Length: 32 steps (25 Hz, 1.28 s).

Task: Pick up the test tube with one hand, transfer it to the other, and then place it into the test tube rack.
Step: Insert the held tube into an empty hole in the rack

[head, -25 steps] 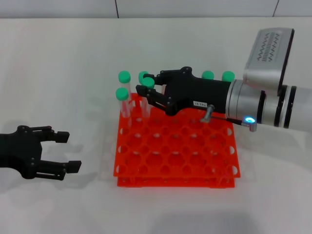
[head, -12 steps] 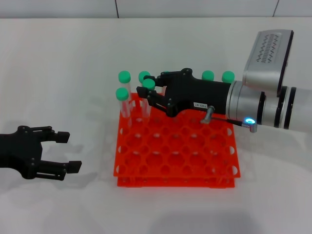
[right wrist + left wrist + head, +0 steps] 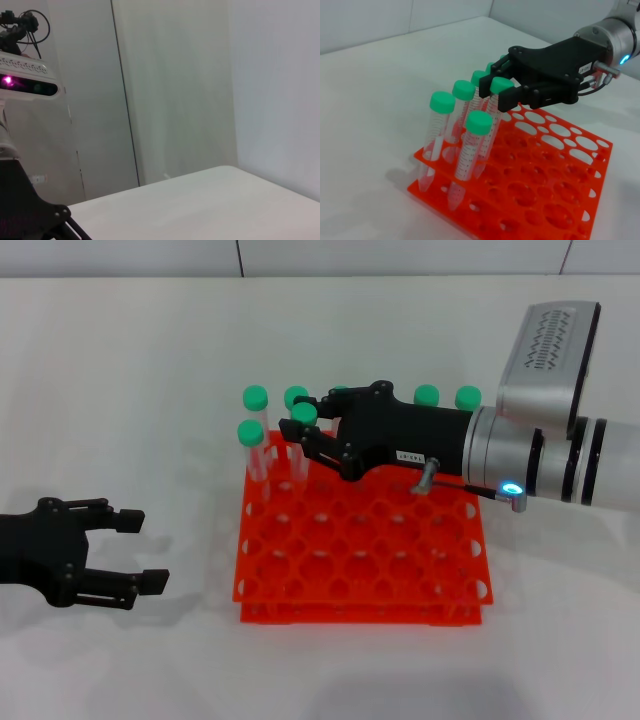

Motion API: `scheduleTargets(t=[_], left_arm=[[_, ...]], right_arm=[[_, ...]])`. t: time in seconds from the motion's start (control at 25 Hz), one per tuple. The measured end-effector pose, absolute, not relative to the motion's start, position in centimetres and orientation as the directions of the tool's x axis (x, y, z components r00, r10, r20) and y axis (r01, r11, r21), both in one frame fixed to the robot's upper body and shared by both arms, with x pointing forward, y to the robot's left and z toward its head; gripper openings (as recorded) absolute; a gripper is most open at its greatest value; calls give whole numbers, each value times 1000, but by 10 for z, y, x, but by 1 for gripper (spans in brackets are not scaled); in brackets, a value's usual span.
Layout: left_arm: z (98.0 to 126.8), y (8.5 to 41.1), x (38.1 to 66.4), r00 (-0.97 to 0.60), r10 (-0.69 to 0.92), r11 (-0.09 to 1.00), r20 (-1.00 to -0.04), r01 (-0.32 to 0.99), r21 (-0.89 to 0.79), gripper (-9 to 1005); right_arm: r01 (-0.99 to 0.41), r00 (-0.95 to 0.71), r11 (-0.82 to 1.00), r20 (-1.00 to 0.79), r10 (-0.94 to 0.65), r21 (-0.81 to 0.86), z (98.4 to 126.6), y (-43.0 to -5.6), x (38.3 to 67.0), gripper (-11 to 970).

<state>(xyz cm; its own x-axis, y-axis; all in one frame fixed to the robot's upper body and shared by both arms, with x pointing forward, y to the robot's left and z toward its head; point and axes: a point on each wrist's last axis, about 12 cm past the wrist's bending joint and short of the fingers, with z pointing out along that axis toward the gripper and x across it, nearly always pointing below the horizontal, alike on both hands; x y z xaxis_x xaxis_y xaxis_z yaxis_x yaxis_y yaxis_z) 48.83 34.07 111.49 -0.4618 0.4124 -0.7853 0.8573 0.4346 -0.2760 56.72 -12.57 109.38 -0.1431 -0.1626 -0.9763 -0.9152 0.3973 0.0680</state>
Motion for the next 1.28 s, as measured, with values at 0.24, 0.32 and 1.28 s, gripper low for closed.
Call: scheduleTargets(t=[0.24, 0.32, 1.28], left_arm=[[1115, 340, 489, -457, 415, 432, -787, 860, -272, 890], [1115, 340, 489, -458, 414, 432, -787, 860, -273, 890], [1113, 338, 491, -460, 409, 425, -788, 860, -281, 889]], right_arm=[[-915, -145, 397, -976, -161, 71, 1094, -125, 567, 308], [-915, -147, 396, -976, -161, 72, 1094, -125, 568, 309], [-917, -151, 392, -975, -164, 76, 1094, -125, 567, 312]])
